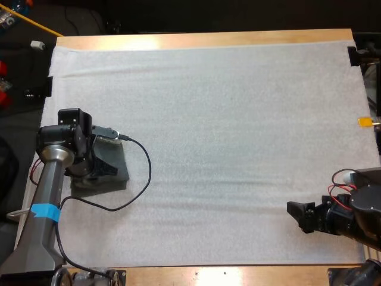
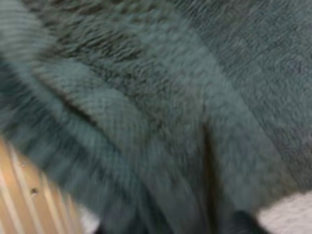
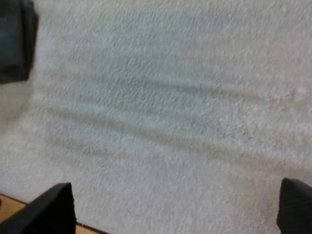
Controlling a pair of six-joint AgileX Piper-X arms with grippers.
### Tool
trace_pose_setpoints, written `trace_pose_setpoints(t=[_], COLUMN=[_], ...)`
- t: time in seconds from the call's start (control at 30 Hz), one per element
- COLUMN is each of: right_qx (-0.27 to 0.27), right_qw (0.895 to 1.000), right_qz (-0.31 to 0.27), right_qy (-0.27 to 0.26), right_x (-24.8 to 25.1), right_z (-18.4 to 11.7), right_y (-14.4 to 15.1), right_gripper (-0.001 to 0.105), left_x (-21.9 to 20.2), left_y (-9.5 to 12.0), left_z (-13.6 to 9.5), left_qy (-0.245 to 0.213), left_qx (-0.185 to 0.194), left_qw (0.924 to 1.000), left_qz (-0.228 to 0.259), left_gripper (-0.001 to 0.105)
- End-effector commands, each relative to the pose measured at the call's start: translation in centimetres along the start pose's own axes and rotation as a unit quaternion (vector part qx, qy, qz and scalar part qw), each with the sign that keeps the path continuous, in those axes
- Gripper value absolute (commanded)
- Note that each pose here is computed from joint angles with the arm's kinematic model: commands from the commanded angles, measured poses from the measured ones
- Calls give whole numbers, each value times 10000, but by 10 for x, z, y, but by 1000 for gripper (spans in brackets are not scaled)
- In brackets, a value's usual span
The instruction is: Pick towel from pile, fold and stack
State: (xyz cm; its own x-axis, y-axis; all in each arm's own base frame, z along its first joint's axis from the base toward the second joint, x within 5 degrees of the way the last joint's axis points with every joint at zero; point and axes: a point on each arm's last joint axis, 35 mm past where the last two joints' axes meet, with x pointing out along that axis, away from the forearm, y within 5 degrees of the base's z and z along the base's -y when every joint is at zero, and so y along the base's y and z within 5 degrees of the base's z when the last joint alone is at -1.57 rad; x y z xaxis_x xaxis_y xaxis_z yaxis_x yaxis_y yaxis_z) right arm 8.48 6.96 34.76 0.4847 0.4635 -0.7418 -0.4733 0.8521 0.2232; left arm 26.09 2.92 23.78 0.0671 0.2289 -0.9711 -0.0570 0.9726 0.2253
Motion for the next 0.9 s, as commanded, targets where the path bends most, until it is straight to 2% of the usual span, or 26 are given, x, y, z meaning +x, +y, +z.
trace_pose_setpoints(t=[0.0, 0.07, 0.27, 0.33, 0.4, 0.43, 0.6, 0.7, 0.87], right_qx=[-19, -28, -119, -156, -189, -197, -243, -262, -226], right_qw=[9999, 9995, 9941, 9916, 9892, 9885, 9835, 9804, 9796], right_qz=[141, 301, 930, 1058, 1160, 1193, 1599, 1796, 1859], right_qy=[-70, -105, -540, -726, -878, -905, -811, -762, -735], right_x=[-2, -2, -4, -5, -6, -6, -7, -7, -7], right_z=[2, 4, 15, 19, 23, 24, 23, 23, 23], right_y=[2, 3, 10, 12, 13, 14, 17, 18, 18], right_gripper=[81, 81, 81, 81, 81, 81, 81, 81, 81], left_x=[-2, -4, -15, -15, -12, -11, 14, 31, 58], left_y=[2, 3, 7, 6, 2, 2, 10, 15, 10], left_z=[0, 1, 5, 5, 6, 6, 2, -1, 2], left_qy=[-55, -92, -295, -302, -351, -359, -384, -160, 273], left_qx=[-130, -205, -421, -493, -606, -646, -1188, -1321, -1286], left_qw=[9997, 9992, 9973, 9979, 9970, 9963, 9859, 9844, 9845], left_qz=[203, 344, 515, 289, -333, -449, -1115, -1155, -1164], left_gripper=[64, 68, 67, 67, 67, 67, 67, 67, 67])
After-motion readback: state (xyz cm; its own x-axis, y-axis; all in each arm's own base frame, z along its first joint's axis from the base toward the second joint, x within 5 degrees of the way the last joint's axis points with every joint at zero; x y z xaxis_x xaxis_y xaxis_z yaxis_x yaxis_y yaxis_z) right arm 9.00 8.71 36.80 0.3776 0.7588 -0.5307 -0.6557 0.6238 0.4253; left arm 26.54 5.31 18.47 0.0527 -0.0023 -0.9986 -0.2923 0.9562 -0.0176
